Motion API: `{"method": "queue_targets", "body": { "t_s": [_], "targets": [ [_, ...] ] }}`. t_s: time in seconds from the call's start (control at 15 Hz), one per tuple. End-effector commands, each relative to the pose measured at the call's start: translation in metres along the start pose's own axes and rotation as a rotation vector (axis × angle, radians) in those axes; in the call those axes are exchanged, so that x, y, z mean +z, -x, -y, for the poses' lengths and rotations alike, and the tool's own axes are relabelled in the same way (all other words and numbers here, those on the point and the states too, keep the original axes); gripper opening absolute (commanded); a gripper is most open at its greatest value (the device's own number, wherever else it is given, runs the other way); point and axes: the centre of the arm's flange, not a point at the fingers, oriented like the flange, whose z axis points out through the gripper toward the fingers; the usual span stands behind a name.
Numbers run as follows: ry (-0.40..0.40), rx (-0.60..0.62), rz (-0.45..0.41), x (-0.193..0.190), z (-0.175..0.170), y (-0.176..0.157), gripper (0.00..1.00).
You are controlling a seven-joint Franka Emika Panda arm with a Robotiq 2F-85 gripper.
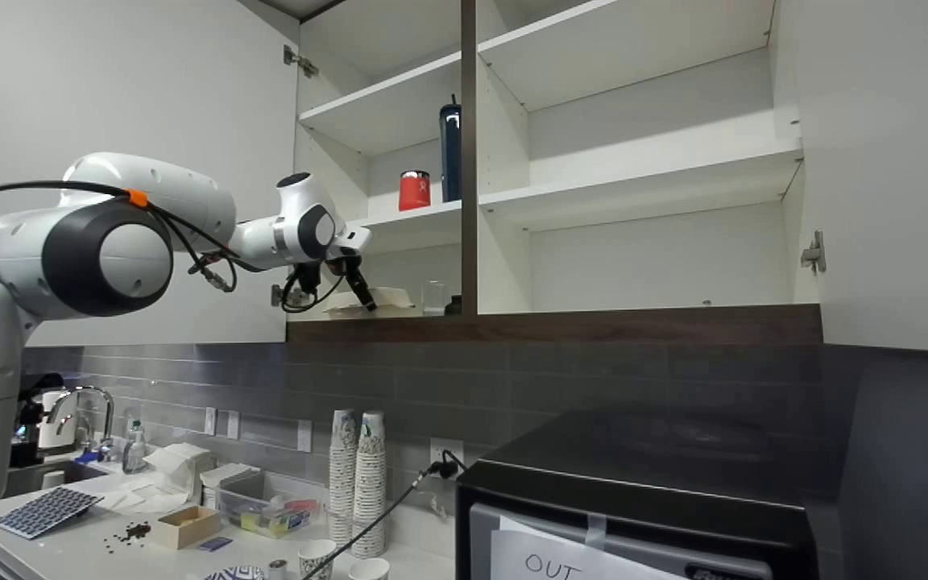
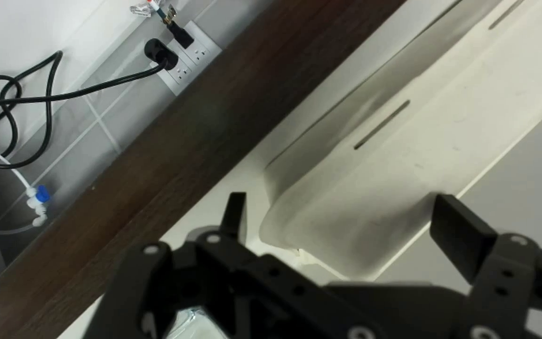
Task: Put the carton box on the counter top
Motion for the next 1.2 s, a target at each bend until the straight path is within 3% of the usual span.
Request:
{"method": "queue_targets", "body": {
  "t_s": [0.0,0.4,1.13],
  "targets": [
    [0.024,0.044,-0.001,0.007,0.008,-0.001,1.0],
    [0.033,0.198,0.003,0.021,0.007,-0.002,1.0],
    [-0.038,0.416,-0.004,0.023,0.013,-0.013,1.0]
  ]
}}
